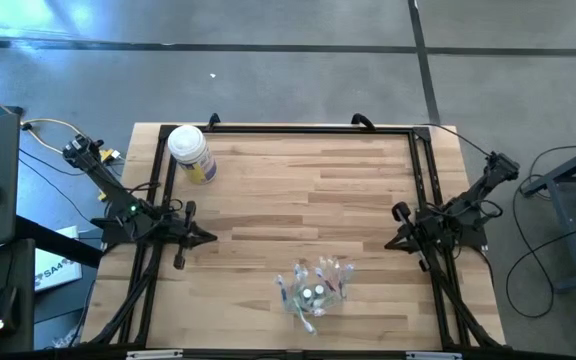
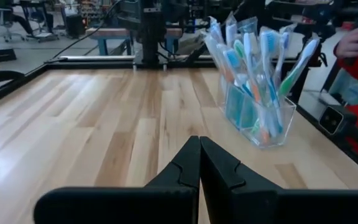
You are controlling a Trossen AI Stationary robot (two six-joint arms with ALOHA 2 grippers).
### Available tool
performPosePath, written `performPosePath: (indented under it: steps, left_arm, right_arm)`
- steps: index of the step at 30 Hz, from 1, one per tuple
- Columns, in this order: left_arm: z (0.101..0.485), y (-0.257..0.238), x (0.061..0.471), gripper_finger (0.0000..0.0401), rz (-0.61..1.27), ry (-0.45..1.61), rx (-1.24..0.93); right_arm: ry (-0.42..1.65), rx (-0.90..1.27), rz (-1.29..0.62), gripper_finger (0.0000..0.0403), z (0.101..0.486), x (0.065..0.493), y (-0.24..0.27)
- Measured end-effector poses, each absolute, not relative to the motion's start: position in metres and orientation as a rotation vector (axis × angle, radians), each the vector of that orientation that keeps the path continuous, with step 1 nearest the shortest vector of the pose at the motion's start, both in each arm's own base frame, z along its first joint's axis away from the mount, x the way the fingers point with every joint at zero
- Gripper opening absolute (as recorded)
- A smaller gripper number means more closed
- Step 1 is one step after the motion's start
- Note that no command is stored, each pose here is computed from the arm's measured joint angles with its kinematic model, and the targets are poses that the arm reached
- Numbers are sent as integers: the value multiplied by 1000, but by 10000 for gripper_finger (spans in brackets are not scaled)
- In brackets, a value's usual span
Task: Pick & Place toothbrushing station
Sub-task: Return to Home Position
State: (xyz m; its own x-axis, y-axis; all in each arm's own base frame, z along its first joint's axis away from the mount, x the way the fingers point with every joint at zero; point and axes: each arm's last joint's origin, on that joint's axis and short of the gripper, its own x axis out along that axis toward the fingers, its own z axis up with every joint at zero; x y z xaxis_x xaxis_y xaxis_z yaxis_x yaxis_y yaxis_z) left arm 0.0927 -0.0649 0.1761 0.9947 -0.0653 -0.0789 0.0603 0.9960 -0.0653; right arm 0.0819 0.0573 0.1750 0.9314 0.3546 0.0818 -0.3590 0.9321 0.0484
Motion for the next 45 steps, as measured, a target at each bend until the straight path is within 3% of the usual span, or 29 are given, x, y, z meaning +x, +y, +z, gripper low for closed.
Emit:
performPosePath:
  steps: [6, 45]
  left_arm:
    - [161, -65, 92, 0, -88, 85, -79]
    - [160, -65, 92, 7, -102, 84, -43]
  right_arm:
    - [-55, 81, 349, 3, 173, 85, 54]
    - [13, 46, 308, 3, 166, 87, 51]
